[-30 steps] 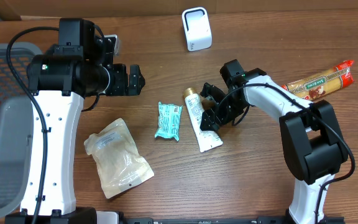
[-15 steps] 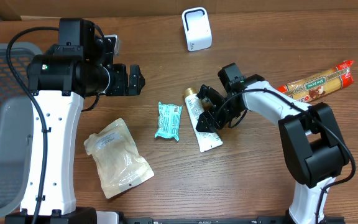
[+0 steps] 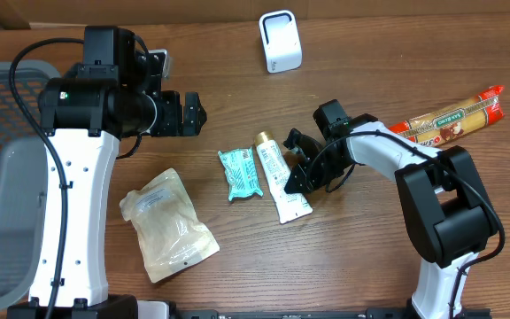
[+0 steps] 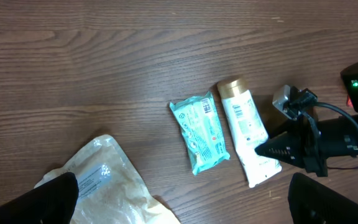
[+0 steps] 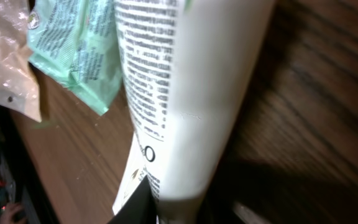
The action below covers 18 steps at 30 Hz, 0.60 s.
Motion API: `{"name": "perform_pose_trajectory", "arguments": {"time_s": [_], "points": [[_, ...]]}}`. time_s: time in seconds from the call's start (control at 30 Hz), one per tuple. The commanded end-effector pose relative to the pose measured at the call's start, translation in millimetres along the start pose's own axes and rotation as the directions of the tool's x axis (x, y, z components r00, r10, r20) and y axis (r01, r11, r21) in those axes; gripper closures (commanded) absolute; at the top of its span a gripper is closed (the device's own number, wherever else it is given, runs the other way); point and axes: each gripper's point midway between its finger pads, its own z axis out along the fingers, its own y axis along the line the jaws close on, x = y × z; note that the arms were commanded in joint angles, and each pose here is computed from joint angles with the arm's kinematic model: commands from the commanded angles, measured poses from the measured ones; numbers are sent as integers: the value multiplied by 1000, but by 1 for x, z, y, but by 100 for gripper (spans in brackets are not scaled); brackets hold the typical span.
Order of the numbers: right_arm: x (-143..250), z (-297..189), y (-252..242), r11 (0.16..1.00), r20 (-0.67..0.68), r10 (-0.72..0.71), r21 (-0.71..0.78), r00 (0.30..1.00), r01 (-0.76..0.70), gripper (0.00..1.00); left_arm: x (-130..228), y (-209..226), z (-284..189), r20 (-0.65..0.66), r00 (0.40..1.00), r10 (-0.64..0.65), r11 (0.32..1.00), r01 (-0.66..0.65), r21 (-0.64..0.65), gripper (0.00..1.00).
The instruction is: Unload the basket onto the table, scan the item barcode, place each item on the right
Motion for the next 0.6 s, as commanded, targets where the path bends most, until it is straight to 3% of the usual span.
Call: {"name": "perform_pose_trajectory", "arguments": {"time_s": [0.0, 0.3, 0.57], "points": [[23, 15, -15, 996, -97, 79, 47, 992, -75, 95, -6, -5, -15, 50, 998, 27, 999, -28, 17, 0], [-17, -34, 9, 996, -68, 81, 52, 994, -78, 96, -6, -5, -15, 50, 998, 27, 999, -28, 17, 0], [-71, -133, 66, 997, 150, -53, 68, 987, 44, 96, -6, -5, -15, 50, 998, 27, 999, -28, 17, 0]]}}
